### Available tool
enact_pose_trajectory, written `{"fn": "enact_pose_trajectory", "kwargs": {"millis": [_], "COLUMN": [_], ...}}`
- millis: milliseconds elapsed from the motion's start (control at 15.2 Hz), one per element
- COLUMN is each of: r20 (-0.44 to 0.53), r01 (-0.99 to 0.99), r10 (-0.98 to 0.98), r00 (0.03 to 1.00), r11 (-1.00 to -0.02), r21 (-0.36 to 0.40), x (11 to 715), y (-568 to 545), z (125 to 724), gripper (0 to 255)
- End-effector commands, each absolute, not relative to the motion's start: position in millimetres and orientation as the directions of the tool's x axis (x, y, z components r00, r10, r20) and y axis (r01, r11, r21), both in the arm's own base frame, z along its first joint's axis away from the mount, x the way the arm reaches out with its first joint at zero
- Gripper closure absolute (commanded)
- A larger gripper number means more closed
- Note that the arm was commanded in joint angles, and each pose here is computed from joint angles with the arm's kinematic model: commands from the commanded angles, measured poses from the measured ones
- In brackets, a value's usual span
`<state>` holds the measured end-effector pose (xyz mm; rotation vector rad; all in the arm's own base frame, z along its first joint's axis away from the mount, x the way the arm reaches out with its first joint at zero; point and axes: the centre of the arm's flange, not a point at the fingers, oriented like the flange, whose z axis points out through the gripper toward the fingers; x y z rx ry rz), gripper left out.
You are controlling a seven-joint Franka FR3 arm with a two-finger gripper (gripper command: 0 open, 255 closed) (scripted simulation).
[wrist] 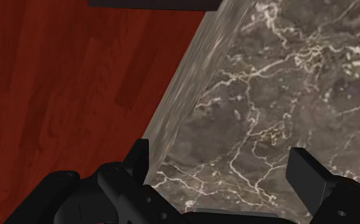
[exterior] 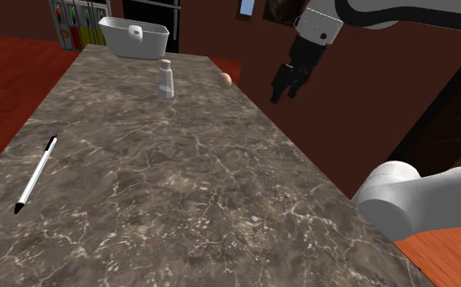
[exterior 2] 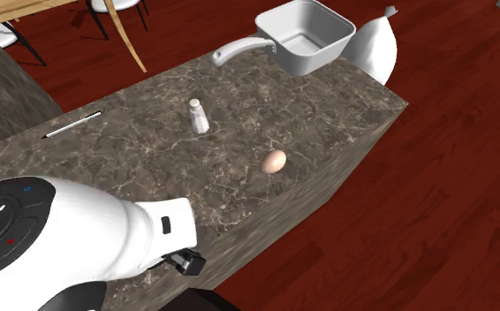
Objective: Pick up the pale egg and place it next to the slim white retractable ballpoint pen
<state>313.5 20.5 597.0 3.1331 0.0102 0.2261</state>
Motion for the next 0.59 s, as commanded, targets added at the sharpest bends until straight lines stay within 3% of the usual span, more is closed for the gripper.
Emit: {"fn": "enact_pose_trajectory", "kwargs": {"millis": [0, 528], "r20": [0.144, 0.16], "r01": [0.006, -0.128], "r10": [0.007, -0.125], "r00": [0.99, 0.979], "r11": [-1.0, -0.992], "r21": [0.001, 0.006], "x": [313.5, 415.7], "y": [20.5, 13.6], "z": [597.0, 586.7], "gripper": [0, 0]}}
